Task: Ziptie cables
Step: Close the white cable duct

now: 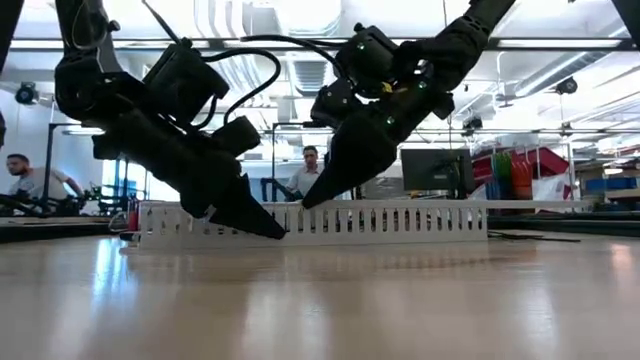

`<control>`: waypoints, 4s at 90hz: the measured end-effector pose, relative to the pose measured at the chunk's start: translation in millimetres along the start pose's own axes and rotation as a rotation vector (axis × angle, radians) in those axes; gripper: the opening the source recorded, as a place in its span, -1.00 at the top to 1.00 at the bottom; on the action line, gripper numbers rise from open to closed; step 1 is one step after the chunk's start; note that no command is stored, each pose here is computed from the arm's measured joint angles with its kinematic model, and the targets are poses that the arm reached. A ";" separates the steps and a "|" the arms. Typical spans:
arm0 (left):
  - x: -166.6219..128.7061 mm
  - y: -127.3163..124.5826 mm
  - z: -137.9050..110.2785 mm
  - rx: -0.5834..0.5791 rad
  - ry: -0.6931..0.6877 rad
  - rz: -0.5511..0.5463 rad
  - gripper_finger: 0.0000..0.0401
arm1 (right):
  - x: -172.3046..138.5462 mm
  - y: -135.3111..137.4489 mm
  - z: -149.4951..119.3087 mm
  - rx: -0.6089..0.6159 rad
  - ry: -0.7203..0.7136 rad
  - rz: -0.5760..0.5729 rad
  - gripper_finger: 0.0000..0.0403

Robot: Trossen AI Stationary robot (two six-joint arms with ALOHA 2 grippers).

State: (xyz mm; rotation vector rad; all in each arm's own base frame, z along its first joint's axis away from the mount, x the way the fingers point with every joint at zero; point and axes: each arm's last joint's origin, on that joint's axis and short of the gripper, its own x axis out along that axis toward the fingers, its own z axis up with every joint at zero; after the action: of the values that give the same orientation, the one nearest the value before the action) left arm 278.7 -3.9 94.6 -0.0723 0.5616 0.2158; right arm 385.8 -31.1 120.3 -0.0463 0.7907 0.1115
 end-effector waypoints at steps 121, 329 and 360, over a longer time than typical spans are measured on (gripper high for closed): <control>-0.5 -0.9 5.4 0.040 -0.074 -0.011 -0.27 | 5.3 -0.2 -5.4 -0.051 0.028 -0.029 -0.09; 6.7 -0.9 -3.1 0.085 -0.001 -0.016 -0.16 | 25.9 2.2 -3.6 -0.030 -0.098 0.012 -0.17; 7.1 -1.7 -1.0 0.082 -0.018 -0.031 -0.18 | 16.1 4.5 10.2 -0.102 -0.090 0.041 -0.31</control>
State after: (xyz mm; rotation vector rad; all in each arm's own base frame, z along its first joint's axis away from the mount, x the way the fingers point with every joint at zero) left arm 284.4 -4.3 89.9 0.0000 0.5505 0.1625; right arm 403.7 -24.5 116.0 -0.1207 0.6957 0.1914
